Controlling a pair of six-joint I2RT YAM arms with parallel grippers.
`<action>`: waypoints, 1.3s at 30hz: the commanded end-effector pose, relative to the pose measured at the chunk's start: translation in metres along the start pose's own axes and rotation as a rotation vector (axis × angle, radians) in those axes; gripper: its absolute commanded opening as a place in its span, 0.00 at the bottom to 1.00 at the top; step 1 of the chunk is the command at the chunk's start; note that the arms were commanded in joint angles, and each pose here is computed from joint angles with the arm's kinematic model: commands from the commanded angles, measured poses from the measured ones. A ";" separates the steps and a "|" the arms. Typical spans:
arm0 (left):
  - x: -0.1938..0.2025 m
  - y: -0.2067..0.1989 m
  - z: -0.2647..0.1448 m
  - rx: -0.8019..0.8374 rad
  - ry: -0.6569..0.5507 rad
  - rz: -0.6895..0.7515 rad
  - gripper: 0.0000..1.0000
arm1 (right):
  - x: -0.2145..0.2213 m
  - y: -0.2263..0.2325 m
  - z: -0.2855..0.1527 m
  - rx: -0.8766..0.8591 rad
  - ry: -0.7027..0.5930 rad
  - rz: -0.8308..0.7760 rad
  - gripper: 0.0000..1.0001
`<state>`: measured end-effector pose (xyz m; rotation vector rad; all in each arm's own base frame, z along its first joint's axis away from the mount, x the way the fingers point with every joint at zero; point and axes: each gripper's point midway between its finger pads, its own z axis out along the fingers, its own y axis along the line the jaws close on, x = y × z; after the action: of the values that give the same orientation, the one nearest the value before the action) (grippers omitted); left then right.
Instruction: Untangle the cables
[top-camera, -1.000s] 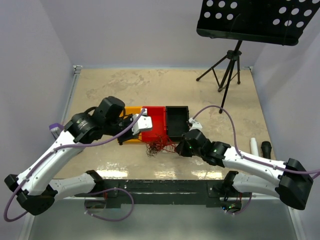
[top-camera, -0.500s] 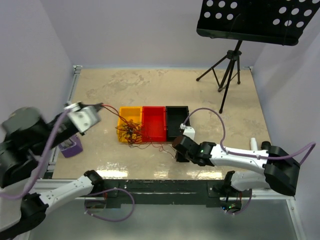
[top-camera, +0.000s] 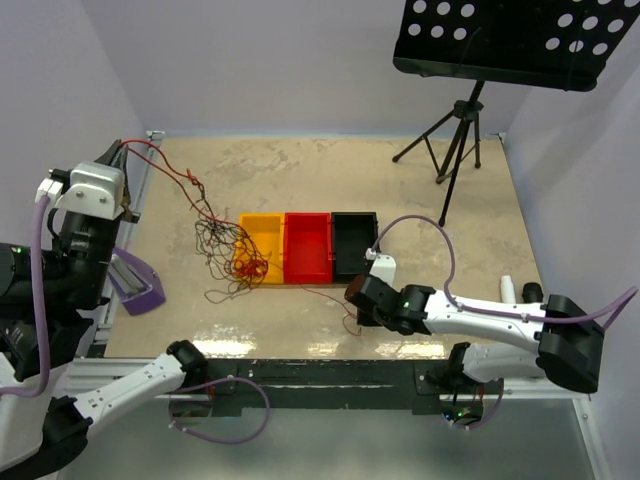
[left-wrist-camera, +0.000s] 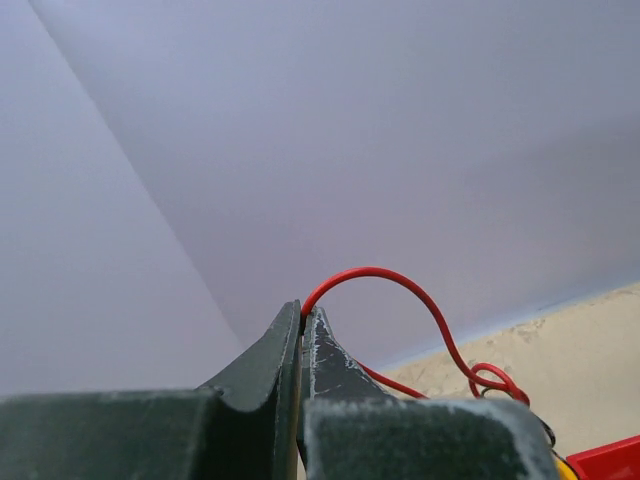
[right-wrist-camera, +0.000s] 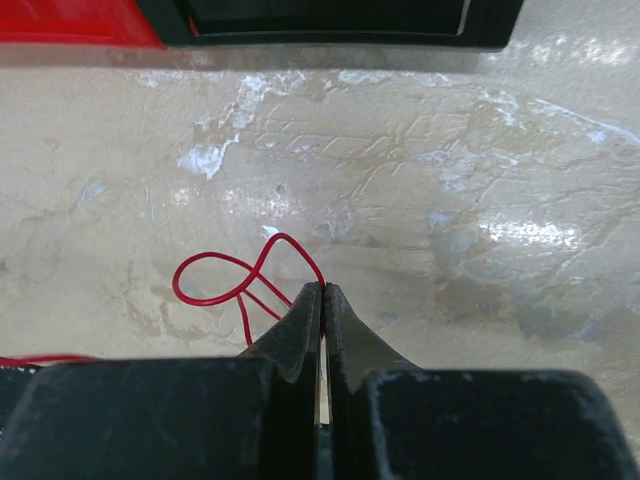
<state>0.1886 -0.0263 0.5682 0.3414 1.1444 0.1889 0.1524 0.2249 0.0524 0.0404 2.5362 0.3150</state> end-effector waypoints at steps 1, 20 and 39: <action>-0.003 0.007 -0.001 -0.050 -0.013 -0.074 0.00 | -0.026 0.005 -0.017 0.010 -0.084 0.056 0.00; 0.142 -0.211 -0.108 1.036 0.218 0.049 0.00 | -0.165 0.086 -0.183 -0.477 -0.439 0.125 0.00; -0.053 -0.053 -0.021 0.348 -0.304 -0.021 0.00 | -0.214 0.082 -0.285 -0.691 -0.629 0.170 0.00</action>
<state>0.1471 -0.0799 0.5823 0.6166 0.8916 -0.0560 0.1728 0.2345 0.3864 0.0539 1.7795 1.0169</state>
